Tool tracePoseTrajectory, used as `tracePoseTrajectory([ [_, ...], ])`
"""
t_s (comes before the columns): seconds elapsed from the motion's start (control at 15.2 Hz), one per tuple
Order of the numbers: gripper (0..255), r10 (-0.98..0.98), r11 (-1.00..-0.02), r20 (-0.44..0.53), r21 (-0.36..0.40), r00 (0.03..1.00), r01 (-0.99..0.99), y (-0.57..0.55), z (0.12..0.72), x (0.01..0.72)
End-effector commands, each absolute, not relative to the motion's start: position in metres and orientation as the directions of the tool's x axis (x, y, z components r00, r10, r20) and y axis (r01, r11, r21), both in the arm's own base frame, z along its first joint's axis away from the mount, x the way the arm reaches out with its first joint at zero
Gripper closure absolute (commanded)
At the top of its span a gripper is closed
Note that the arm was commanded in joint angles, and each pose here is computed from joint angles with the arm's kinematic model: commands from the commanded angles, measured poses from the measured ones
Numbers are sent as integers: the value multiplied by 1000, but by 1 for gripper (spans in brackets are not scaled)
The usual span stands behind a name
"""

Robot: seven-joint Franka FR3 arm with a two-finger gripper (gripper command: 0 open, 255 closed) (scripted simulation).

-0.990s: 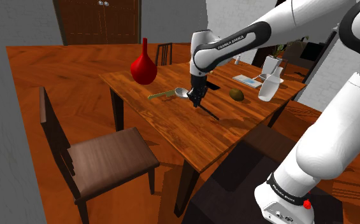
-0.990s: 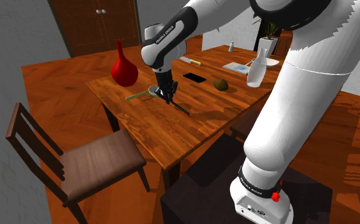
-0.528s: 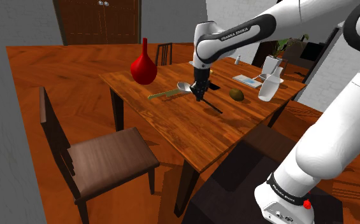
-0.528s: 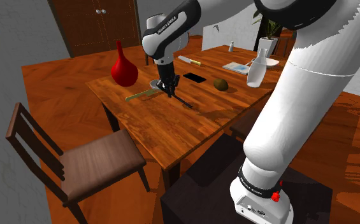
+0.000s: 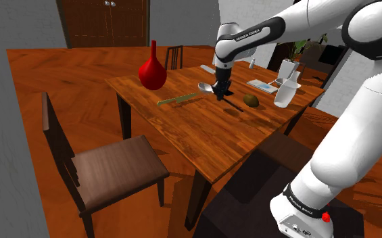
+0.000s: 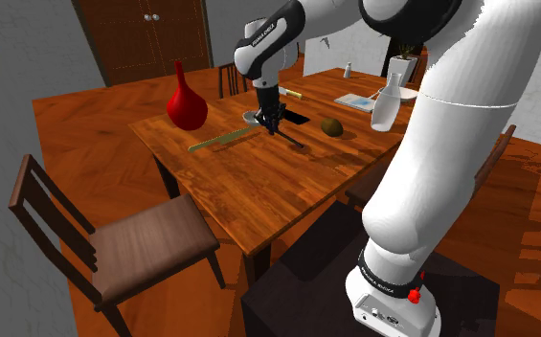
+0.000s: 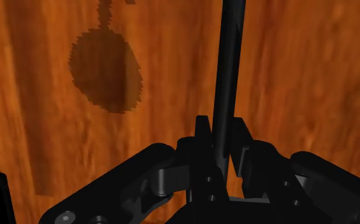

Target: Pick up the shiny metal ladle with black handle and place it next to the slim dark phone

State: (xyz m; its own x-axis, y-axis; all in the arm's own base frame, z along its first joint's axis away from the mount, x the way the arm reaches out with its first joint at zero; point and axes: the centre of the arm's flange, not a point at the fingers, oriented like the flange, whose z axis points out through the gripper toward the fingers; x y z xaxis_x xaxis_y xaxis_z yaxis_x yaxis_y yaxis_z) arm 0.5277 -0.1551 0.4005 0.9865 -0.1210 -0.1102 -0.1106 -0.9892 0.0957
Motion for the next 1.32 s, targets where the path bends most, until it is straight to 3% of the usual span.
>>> tracePoseTrajectory([
  [0.0,255,-120,-989,-110,96,987,-109,-184,401,531],
  [0.59,255,-120,-989,-110,96,987,-109,-302,402,546],
  [1.25,255,-120,-989,-110,96,987,-109,-306,354,546],
])
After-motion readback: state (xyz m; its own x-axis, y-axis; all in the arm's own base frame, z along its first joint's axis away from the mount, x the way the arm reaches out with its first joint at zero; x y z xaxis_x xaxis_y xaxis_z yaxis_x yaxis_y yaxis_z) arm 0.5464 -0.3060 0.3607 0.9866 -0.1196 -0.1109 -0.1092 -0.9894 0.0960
